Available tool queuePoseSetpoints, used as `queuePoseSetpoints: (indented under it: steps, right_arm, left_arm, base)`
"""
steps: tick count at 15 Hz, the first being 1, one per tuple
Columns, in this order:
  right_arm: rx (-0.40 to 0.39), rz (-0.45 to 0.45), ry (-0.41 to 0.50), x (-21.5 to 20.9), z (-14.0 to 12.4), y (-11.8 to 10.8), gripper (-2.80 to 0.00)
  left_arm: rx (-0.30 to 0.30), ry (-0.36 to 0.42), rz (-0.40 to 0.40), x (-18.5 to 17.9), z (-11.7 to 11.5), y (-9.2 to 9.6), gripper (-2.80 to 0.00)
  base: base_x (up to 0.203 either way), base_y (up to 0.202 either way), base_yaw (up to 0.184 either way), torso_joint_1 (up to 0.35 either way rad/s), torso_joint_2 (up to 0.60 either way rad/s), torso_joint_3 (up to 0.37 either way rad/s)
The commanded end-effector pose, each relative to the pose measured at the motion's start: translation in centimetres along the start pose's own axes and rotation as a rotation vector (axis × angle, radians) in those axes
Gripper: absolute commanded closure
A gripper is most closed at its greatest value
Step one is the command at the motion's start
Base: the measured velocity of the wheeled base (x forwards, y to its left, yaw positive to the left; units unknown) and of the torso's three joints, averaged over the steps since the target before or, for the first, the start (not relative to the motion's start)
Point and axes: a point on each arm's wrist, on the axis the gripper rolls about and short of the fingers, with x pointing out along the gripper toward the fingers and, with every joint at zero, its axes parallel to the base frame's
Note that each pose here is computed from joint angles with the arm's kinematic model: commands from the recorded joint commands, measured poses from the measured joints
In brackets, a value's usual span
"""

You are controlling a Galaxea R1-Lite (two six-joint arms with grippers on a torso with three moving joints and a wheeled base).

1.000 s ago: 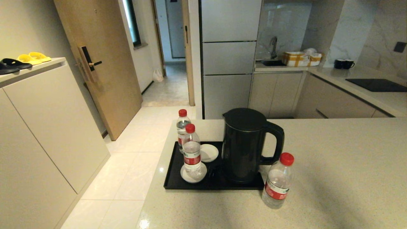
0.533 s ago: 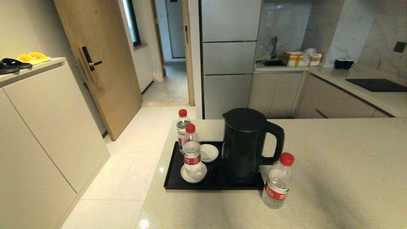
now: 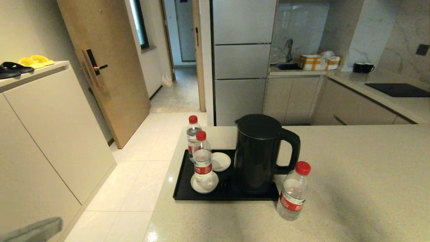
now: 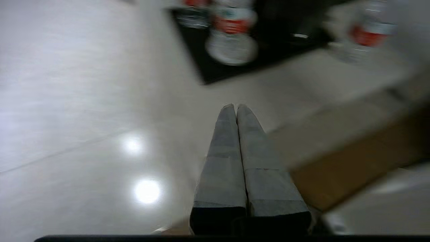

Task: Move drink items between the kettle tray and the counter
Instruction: Pick up the bottled water

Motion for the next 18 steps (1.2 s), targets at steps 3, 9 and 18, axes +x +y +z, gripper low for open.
queuePoseSetpoints:
  steps: [3,9,18]
  right_arm:
    - [0.000,0.000,0.003,0.0,0.0,0.0,0.00]
    - [0.000,0.000,0.003,0.0,0.0,0.0,0.00]
    - [0.000,0.000,0.003,0.0,0.0,0.0,0.00]
  left_arm:
    - [-0.118,0.183,-0.408,11.2,2.0,3.4,0.00]
    - [-0.135,0.258,-0.677,22.6,-1.6,4.0,0.00]
    - [-0.060,0.203,-0.522,28.4,-4.1,4.7,-2.80]
  base:
    - [0.000,0.000,0.000,0.000,0.00,0.000]
    - [0.000,0.000,0.000,0.000,0.00,0.000]
    - [0.000,0.000,0.000,0.000,0.00,0.000]
